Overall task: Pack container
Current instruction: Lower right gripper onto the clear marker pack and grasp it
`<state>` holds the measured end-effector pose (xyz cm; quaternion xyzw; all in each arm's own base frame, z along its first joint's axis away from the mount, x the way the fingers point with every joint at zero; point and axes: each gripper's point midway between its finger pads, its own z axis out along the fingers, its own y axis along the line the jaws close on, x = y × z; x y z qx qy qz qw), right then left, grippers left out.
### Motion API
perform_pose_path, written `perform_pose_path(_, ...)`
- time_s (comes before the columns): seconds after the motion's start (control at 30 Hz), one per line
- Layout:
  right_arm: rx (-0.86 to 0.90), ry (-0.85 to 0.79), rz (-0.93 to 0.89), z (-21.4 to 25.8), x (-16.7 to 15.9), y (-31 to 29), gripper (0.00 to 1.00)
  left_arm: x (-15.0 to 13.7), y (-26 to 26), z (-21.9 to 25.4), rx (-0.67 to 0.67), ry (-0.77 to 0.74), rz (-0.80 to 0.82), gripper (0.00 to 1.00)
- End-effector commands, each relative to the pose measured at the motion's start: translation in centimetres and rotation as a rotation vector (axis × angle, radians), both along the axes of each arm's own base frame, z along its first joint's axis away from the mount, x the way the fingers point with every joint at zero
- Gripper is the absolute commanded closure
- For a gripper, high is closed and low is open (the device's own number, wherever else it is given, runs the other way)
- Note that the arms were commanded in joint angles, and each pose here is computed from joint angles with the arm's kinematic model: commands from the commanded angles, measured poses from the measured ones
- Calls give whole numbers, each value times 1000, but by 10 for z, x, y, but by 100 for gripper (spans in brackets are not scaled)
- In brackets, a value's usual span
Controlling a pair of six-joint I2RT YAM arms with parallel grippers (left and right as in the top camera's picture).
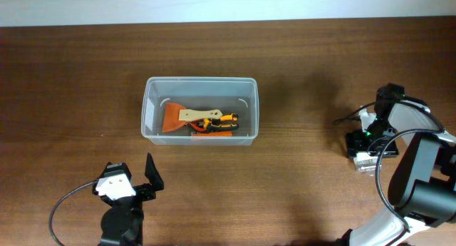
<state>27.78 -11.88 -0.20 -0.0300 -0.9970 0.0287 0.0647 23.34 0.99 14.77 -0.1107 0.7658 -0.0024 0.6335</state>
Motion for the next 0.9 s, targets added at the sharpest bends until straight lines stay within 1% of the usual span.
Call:
perform_pose_path(0.0, -6, 38, -15, -14, -5, -3, 29, 0, 0, -1, 10, 3, -3, 1)
perform_pose_path(0.13, 0, 25, -20, -14, -2, -2, 47, 0, 0, -1, 10, 3, -3, 1)
perform_pose_path(0.23, 3, 4, -43, -12, 4, -2, 48, 0, 0, -1, 10, 3, -2, 1)
perform_pose_path(0.33, 13, -22, -50, -5, 14, -2, 54, 0, 0, -1, 10, 3, -3, 1)
perform_pose_path(0.4, 11, -38, -72, 3, 21, -4, 54, 0, 0, -1, 10, 3, -3, 1)
perform_pose_path(0.63, 54, -125, -64, 44, 52, 1, 55, 0, 0, -1, 10, 3, -3, 1)
perform_pose_path(0.87, 102, -227, 19, 97, 92, 32, 54, 0, 0, -1, 10, 3, -3, 1)
